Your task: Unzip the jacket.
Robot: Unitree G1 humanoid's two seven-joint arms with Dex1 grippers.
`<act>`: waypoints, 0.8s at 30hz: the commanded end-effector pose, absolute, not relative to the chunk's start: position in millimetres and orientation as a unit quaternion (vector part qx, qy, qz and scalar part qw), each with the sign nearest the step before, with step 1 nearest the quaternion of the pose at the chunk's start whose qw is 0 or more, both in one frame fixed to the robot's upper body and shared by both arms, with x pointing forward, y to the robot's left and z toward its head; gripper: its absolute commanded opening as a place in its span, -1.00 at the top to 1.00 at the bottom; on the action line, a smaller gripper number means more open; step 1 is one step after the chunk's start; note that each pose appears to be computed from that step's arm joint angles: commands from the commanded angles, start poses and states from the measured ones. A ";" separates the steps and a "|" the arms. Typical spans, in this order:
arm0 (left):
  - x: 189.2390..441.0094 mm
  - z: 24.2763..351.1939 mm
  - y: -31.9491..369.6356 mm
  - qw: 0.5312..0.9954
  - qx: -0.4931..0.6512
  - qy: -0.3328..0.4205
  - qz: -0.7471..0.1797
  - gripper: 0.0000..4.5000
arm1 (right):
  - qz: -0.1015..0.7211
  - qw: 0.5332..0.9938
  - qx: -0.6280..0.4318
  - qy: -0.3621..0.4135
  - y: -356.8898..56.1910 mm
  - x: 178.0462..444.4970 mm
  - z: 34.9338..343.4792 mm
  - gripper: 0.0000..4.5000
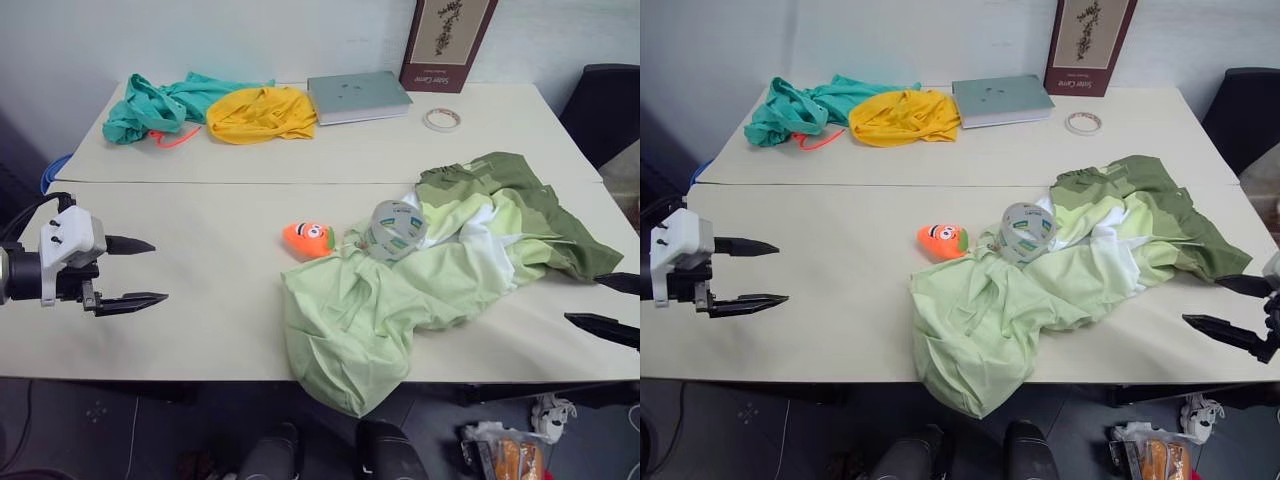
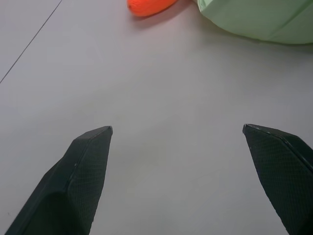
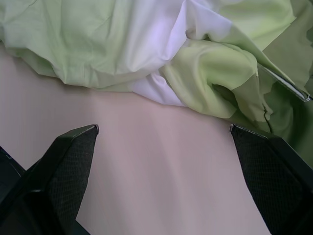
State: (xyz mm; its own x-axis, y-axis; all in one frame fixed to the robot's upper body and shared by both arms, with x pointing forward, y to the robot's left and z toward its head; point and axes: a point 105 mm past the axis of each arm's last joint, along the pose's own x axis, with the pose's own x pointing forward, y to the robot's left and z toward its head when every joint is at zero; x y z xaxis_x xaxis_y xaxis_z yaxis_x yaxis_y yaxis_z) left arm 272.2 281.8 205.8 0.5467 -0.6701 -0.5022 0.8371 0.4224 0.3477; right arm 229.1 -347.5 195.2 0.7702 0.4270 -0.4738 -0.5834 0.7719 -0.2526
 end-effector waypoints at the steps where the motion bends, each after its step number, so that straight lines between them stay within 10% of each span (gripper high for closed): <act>1: 270.3 212.0 279.2 0.826 0.297 0.134 -0.460 -1.00 | 0.265 0.929 -0.200 0.164 -345.7 228.6 211.5 -1.00; 24: 289.5 241.6 239.1 0.847 0.226 0.043 -0.480 -1.00 | 0.306 0.917 -0.214 0.142 -316.7 243.0 234.2 -1.00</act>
State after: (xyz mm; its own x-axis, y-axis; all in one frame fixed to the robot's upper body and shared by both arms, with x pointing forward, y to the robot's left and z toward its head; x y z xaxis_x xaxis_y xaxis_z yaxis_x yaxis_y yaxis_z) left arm 290.7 246.7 223.9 0.5365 -0.7734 -0.3378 0.8398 0.4496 0.3045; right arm 241.9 -331.1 219.4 0.7940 0.4621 -0.3950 -0.5801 0.7703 -0.2649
